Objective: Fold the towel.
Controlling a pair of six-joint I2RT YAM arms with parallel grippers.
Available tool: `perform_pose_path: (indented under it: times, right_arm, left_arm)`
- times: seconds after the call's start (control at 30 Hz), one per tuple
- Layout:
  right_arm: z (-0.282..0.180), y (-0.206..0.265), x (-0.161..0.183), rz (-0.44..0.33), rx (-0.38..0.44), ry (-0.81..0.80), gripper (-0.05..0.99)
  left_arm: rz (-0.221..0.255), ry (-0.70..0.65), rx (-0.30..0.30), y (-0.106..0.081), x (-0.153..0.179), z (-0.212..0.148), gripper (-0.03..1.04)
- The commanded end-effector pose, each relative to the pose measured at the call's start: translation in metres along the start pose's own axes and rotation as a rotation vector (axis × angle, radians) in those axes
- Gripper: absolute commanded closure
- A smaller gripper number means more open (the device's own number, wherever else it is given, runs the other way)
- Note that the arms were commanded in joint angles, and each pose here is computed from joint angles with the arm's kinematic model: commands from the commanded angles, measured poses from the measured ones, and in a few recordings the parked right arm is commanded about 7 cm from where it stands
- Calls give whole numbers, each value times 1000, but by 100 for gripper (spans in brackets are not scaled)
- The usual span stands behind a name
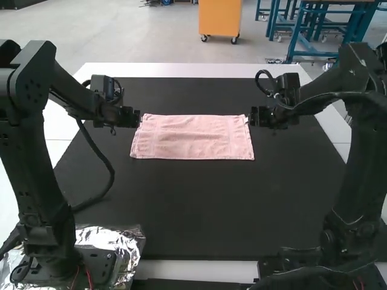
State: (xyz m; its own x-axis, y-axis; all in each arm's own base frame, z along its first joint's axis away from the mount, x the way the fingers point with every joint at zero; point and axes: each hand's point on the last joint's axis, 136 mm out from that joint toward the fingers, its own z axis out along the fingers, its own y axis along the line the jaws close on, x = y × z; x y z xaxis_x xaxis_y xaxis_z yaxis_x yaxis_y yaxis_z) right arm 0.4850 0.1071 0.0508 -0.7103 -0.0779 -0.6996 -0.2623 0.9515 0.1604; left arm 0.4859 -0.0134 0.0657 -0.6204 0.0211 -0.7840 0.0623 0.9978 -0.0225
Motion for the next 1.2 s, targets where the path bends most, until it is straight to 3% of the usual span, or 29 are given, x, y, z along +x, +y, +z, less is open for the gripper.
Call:
perform_pose_path:
  times: [0.0, 0.6, 0.87, 1.17]
  right_arm:
    - [14, 5, -18, -44, -2, -26, 3]
    - [82, -6, -35, -70, 1, -20, 3]
    - [95, -7, -40, -74, 1, -12, 3]
    - [112, -13, -24, -78, 15, 60, 4]
  left_arm:
    - [3, -29, 13, -3, -14, 13, 5]
    - [36, -20, 11, 1, -27, 75, 5]
    - [92, 48, -32, 10, -14, 91, 6]
    - [107, 87, -59, 16, -7, 100, 6]
